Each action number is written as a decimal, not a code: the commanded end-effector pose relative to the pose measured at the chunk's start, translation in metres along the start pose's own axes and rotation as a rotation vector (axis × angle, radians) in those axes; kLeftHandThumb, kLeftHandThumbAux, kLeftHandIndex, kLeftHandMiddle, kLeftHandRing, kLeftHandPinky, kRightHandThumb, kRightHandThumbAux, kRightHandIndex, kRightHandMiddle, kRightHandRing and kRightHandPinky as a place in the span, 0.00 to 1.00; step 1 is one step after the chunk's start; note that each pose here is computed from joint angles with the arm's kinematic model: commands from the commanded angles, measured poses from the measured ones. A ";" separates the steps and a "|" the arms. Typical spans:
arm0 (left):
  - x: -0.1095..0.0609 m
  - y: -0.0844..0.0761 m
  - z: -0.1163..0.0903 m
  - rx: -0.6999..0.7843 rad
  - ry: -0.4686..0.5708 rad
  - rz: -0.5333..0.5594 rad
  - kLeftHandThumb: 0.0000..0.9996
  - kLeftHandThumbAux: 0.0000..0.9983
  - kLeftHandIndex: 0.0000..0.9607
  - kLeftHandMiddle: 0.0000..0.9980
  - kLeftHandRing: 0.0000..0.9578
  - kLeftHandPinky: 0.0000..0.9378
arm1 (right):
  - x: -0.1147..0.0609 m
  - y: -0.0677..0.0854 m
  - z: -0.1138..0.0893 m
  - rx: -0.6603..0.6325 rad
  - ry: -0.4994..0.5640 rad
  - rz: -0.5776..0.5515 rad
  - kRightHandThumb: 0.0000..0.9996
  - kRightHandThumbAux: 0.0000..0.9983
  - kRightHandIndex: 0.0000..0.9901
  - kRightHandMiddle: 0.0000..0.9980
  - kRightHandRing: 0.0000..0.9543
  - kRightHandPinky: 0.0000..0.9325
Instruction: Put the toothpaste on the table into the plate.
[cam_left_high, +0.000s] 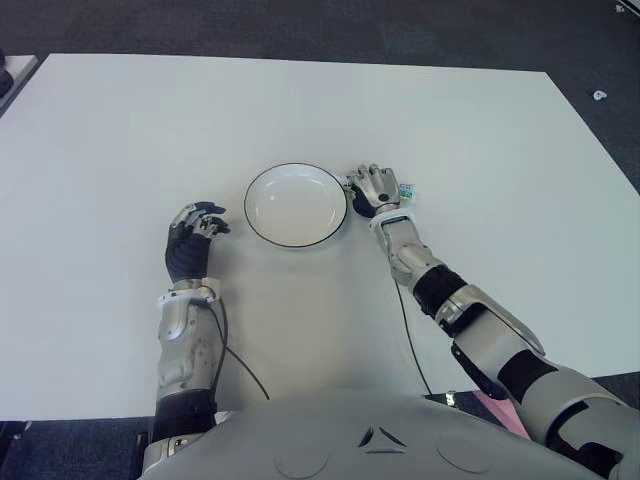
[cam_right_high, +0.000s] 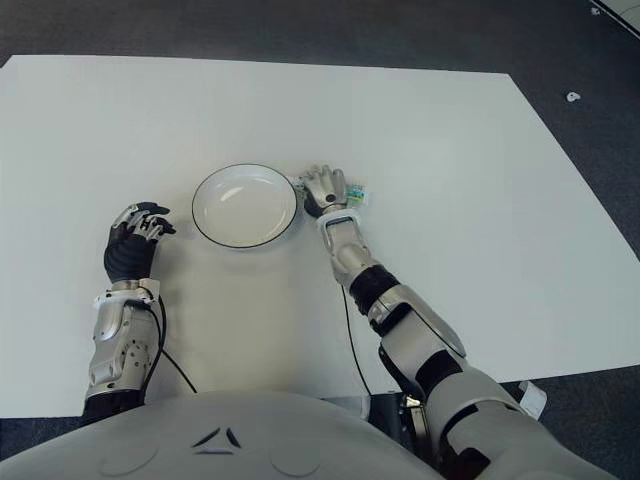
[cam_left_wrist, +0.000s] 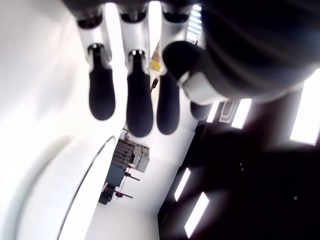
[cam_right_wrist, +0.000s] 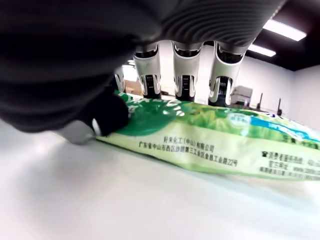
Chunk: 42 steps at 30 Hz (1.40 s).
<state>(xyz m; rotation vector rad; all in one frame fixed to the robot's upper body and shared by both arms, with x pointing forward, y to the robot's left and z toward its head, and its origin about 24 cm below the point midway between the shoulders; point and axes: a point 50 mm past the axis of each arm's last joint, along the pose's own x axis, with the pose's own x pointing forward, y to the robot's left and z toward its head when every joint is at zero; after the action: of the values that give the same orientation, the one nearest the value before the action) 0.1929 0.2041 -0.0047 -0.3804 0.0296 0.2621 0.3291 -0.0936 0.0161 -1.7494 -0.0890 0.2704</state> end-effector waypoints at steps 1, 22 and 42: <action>-0.014 0.009 -0.023 -0.035 0.127 0.089 0.84 0.68 0.44 0.48 0.60 0.58 | -0.032 0.068 -0.008 0.103 0.027 0.328 0.84 0.68 0.40 0.57 0.79 0.86; -0.014 0.010 -0.021 -0.033 0.113 0.068 0.84 0.67 0.45 0.47 0.60 0.57 | -0.015 0.040 -0.023 0.306 0.060 0.243 0.85 0.68 0.40 0.56 0.88 0.91; -0.014 0.011 -0.020 -0.005 0.106 0.073 0.84 0.68 0.45 0.47 0.60 0.57 | -0.007 0.016 -0.031 0.386 0.099 0.057 0.85 0.68 0.40 0.55 0.89 0.92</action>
<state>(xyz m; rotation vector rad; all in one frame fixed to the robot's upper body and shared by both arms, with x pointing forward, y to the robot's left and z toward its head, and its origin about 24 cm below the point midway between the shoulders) 0.1923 0.2051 -0.0043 -0.3823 0.0203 0.2711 0.3427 -0.1143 0.0351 -1.3881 -0.0439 0.1846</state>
